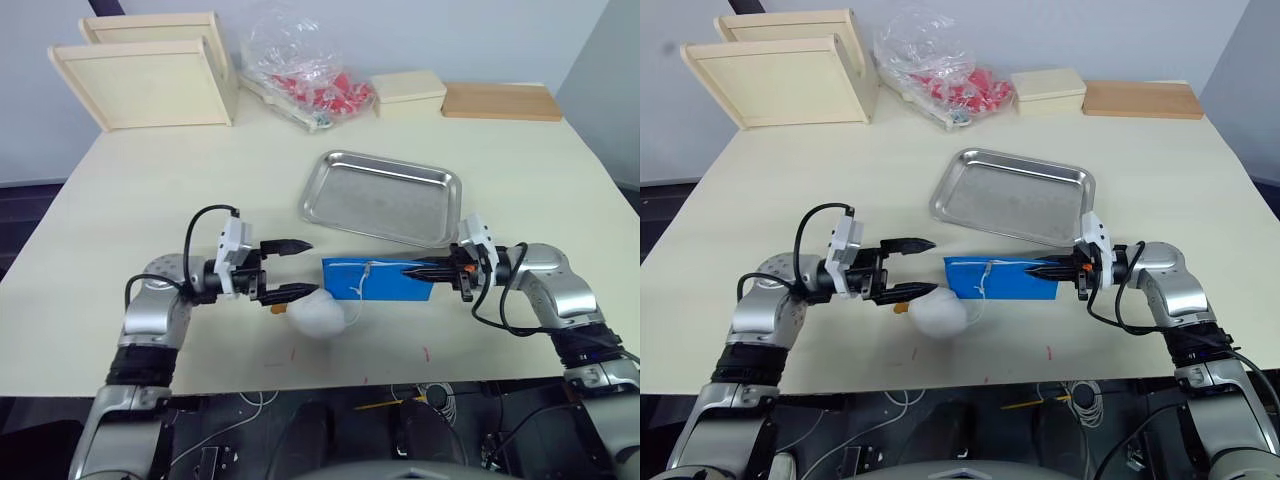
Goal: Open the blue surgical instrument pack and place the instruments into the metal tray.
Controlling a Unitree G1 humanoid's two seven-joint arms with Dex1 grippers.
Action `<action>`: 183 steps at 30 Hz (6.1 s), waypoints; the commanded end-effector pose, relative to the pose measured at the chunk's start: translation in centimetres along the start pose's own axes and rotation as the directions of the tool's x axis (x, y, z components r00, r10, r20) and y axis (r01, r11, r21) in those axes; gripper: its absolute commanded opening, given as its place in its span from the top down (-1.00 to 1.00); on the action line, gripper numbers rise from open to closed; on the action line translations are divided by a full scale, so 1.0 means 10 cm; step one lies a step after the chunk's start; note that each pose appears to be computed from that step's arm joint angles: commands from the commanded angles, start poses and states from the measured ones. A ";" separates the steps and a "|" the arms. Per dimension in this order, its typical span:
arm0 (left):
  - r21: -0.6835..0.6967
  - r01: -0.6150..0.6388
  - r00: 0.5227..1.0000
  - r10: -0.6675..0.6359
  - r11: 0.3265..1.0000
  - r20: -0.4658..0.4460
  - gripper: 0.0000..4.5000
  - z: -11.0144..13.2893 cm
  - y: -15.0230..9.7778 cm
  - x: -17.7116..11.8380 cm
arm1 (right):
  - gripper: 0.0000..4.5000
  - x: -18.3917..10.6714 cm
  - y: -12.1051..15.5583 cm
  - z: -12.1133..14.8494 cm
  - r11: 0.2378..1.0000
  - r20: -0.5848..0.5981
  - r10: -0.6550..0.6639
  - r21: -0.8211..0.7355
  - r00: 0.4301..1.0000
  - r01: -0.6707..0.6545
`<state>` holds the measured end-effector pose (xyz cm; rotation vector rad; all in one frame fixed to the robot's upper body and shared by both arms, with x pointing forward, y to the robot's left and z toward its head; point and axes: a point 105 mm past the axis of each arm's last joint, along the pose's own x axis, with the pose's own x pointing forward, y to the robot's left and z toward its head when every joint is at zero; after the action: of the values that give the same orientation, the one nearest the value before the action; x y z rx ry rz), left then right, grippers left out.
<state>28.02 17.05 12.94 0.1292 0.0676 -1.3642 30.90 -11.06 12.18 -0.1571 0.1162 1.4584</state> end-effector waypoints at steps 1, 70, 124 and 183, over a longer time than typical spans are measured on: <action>-0.027 0.075 0.995 -0.077 0.997 -0.061 -0.95 0.00 -0.22 -0.14 | 1.00 -0.07 -0.03 0.00 1.000 -0.012 -0.020 -0.017 1.000 0.020; 0.071 -0.706 0.668 0.696 0.704 -0.263 0.99 -0.44 0.12 -1.28 | 1.00 -0.11 -0.01 -0.06 0.999 -0.011 -0.039 -0.020 0.999 0.039; 0.168 -0.532 0.788 0.557 0.830 -0.260 -0.98 -0.15 0.10 -1.20 | 1.00 0.22 0.20 0.25 0.978 0.027 0.099 -0.190 0.995 -0.092; 0.100 0.124 0.984 -0.110 0.987 -0.137 1.00 -0.03 0.09 0.35 | -0.98 -0.05 0.40 0.50 0.989 0.095 0.114 0.081 0.989 -0.122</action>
<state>29.48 14.32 11.97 0.2902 0.1339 -1.4670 27.29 -10.18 14.68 -0.0492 0.1795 1.5533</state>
